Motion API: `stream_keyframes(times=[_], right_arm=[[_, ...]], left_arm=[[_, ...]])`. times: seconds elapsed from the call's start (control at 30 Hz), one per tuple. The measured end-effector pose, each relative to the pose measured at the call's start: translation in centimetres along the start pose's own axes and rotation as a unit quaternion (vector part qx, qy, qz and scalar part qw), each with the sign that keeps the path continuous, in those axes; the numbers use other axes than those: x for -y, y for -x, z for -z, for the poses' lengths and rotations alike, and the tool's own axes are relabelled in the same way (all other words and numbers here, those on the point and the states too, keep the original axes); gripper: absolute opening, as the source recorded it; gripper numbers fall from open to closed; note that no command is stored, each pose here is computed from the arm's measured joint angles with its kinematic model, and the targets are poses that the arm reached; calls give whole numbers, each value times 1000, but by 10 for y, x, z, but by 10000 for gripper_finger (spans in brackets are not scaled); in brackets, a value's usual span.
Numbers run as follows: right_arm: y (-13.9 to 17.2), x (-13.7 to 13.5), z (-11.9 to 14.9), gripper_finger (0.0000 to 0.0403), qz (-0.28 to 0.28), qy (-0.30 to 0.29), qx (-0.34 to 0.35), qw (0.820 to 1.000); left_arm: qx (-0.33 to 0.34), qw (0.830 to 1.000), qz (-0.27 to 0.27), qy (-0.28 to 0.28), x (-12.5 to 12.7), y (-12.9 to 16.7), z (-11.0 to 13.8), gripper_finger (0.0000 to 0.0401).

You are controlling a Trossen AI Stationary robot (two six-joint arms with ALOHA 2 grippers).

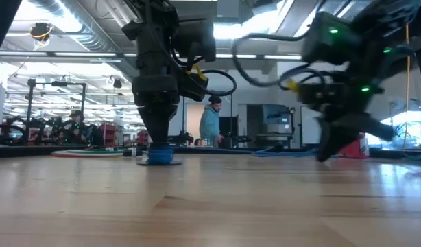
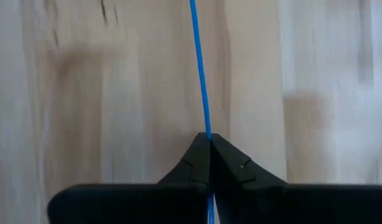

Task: Coil cords
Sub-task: Uncoil the blue wire from the spool

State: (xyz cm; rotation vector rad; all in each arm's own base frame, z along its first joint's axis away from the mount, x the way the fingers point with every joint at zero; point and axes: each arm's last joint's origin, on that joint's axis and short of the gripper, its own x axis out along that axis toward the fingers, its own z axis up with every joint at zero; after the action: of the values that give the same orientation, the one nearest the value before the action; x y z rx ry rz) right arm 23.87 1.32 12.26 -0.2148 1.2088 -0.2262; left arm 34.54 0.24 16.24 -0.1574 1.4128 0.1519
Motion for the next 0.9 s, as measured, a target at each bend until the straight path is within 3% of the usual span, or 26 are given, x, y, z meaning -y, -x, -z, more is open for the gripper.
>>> stream_keyframes(times=[0.3,0.67,0.77,0.9], right_arm=[[33,0,44,5,32,-33,-70,996],[48,1,17,13,3,-104,82,991],[50,0,10,44,-18,-105,102,989],[54,-1,3,115,-45,-104,116,987]], left_arm=[[-13,1000,-1,2,-1,0,3,1],[-20,1000,-4,4,-1,0,4,1],[-20,1000,-4,4,-1,0,4,1],[-20,1000,-4,4,-1,0,4,1]])
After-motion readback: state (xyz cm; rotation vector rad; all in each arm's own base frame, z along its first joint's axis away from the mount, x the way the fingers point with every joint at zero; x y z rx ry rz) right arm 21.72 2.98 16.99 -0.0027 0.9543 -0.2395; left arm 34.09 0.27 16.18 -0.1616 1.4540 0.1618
